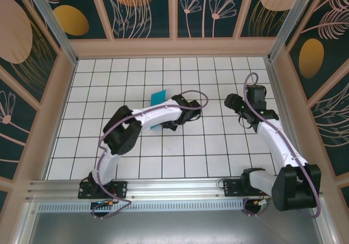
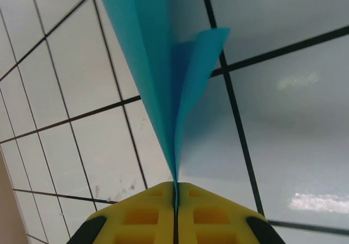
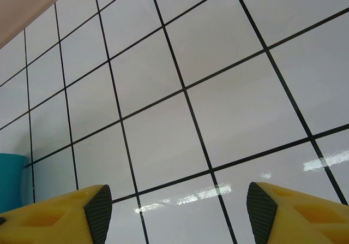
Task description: Fold a paper plane with a square sheet of paper (fold left side to right side)
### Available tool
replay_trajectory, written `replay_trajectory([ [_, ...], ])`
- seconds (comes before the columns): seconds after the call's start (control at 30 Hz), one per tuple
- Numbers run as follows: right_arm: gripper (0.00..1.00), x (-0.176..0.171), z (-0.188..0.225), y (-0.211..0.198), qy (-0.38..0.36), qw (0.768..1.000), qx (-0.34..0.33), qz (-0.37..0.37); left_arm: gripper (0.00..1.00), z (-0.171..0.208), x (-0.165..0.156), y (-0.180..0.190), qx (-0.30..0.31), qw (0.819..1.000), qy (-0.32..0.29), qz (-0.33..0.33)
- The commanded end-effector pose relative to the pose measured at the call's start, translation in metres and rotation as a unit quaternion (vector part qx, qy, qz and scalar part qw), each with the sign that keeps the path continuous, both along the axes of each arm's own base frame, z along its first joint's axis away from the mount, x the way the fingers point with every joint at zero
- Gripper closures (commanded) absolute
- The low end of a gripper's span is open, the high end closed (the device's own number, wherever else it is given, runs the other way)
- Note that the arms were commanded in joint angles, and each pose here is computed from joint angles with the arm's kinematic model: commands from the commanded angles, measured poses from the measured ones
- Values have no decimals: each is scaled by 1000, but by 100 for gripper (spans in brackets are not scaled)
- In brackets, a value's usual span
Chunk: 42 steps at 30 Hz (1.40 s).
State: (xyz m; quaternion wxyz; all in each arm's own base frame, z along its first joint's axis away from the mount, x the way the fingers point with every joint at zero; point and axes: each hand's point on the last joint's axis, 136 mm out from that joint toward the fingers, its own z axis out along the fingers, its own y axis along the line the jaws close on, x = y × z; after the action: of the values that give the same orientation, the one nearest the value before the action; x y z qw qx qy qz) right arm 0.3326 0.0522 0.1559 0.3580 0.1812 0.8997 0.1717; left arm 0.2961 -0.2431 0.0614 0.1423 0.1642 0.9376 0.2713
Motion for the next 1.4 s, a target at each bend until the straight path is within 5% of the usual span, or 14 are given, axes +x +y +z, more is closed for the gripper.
replay_trajectory([
  [0.0, 31, 0, 3, 3, -16, 1000, 10, 15, 91, -12, 0, -9, 20, 1000, 19, -13],
  [0.43, 31, 0, -13, 0, 13, 999, 13, 32, 81, -54, 11, -33, 7, 999, 33, -24],
  [0.73, 31, 3, -21, -3, 44, 998, -1, 37, 37, -45, 12, -44, -22, 999, 34, -20],
  [0.93, 31, 7, -16, 2, 36, 998, 16, 40, 14, -23, 8, -66, -106, 993, 35, -40],
  [1.17, 31, 12, -17, 31, 51, 995, 44, 80, 5, 38, 0, -105, -292, 950, 21, -105],
  [1.37, 33, 16, -11, 105, 45, 982, 89, 163, 1, 104, 24, -71, -437, 895, -40, -85],
])
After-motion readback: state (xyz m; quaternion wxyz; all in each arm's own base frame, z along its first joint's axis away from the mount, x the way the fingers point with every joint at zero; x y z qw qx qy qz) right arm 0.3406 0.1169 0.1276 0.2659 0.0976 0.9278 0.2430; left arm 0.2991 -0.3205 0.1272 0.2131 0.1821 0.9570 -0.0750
